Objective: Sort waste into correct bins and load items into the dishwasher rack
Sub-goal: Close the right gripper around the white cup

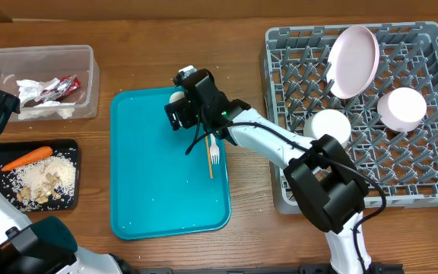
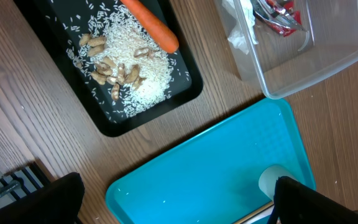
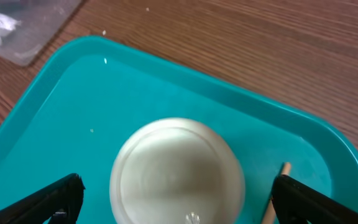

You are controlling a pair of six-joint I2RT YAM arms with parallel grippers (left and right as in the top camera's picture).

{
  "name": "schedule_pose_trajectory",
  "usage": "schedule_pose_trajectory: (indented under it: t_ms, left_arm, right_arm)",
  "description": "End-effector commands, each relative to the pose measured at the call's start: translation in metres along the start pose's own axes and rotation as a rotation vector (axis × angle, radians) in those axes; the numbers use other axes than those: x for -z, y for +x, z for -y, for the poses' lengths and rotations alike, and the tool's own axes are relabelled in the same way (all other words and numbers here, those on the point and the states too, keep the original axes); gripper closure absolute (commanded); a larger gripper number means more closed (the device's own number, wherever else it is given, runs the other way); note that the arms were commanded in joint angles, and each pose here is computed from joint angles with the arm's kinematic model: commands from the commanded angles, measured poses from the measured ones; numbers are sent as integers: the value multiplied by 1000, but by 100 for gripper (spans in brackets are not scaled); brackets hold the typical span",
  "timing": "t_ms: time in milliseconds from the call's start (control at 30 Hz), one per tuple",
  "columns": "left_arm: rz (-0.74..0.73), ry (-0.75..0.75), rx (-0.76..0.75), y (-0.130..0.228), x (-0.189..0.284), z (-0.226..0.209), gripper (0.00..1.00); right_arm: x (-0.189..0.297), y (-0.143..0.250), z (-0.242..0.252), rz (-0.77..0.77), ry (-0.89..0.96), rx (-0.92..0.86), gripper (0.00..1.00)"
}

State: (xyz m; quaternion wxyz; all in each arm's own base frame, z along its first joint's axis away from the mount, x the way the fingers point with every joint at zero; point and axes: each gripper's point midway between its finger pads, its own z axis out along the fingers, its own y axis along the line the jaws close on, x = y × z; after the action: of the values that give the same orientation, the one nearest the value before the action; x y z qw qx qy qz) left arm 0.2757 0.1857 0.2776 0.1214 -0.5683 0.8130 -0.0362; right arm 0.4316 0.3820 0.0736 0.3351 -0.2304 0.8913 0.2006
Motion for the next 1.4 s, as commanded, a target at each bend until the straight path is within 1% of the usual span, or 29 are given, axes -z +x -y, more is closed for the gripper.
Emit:
schedule_pose_trajectory:
  t_ms: [0, 500, 733, 833, 1067, 1133, 1200, 1267, 1333, 1367]
  left_arm:
    - [-3, -11, 12, -1, -2, -2, 0]
    - [-3, -11, 12, -1, -2, -2, 0]
    - [-3, -11, 12, -1, -2, -2, 0]
    - [-3, -11, 12, -1, -2, -2, 0]
    - [-3, -11, 12, -1, -2, -2, 0]
    - [-3, -11, 12, -1, -2, -2, 0]
    - [-3, -11, 12, -1, -2, -2, 0]
    - [-3, -11, 12, -1, -2, -2, 0]
    - [-3, -11, 12, -1, -2, -2, 0]
    - [-3, -11, 12, -1, -2, -2, 0]
  right_arm:
    - [-4, -5, -2, 14, -8, 7, 0]
    - [-23, 7, 2, 9, -7, -4, 0]
    - [-24, 2, 1, 29, -11, -2, 8]
    - [-24, 0, 1, 37, -13, -1, 10]
    - [-24, -1, 1, 39, -14, -2, 22]
    - [-24, -1, 0, 40, -14, -14, 24]
    - [-23, -3, 0, 43, -16, -27, 29]
    - [-20, -5, -1, 46, -16, -27, 30]
    - [-13, -11, -2, 55, -18, -27, 35]
    - [-11, -13, -3, 58, -19, -26, 36]
